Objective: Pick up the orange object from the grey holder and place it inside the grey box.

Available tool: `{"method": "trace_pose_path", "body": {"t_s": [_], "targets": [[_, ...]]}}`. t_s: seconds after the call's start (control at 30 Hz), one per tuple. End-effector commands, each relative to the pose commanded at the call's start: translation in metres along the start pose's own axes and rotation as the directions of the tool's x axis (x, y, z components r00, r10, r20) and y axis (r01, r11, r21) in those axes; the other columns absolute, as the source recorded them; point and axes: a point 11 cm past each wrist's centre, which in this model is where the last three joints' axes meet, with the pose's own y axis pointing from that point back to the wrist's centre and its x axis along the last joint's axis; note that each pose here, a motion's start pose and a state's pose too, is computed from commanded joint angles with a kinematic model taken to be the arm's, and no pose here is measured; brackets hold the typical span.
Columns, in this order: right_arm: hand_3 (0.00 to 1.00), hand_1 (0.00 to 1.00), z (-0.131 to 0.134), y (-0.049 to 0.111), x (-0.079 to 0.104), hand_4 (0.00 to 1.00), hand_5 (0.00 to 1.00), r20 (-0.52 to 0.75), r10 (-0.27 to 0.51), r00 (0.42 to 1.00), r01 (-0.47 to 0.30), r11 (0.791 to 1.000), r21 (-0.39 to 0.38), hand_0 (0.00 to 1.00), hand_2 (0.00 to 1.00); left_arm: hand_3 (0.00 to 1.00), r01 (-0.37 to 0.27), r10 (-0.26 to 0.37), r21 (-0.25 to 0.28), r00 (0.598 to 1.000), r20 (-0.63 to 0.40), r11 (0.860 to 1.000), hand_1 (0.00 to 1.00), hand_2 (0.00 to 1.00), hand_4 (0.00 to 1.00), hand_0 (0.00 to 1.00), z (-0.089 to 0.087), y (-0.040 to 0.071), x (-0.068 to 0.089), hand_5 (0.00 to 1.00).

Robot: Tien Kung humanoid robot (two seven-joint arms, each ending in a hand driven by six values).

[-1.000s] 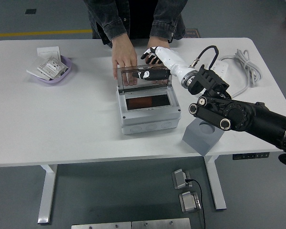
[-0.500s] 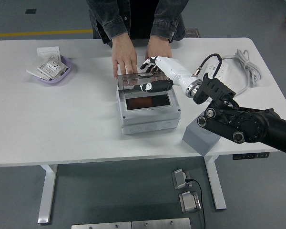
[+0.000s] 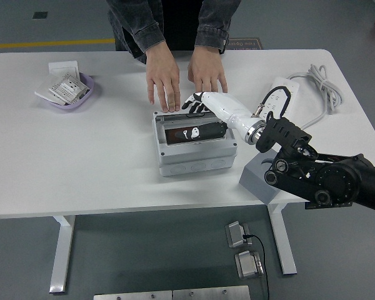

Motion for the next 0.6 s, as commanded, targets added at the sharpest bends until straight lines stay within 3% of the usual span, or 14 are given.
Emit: {"method": "trace_pose_path", "body": {"t_s": [0.3,0.6], "targets": [[0.702,0.582,0.004,0.008,-0.006,0.998,0.641,0.011,-0.007,1.0,0.007,1.0,-0.007,0.597,0.639,0.807,0.004,-0.004,-0.002,1.0,0.001,1.0,0.729,0.673,0.669,0.691,0.001,0.0,-0.002,0.105],[0.704,0.58,0.021,0.017,0.02,0.998,0.653,0.007,0.067,0.998,-0.067,0.996,-0.065,0.597,0.641,0.801,0.004,-0.004,0.0,1.0,0.001,1.0,0.729,0.672,0.667,0.69,0.002,0.0,-0.003,0.106]]}}
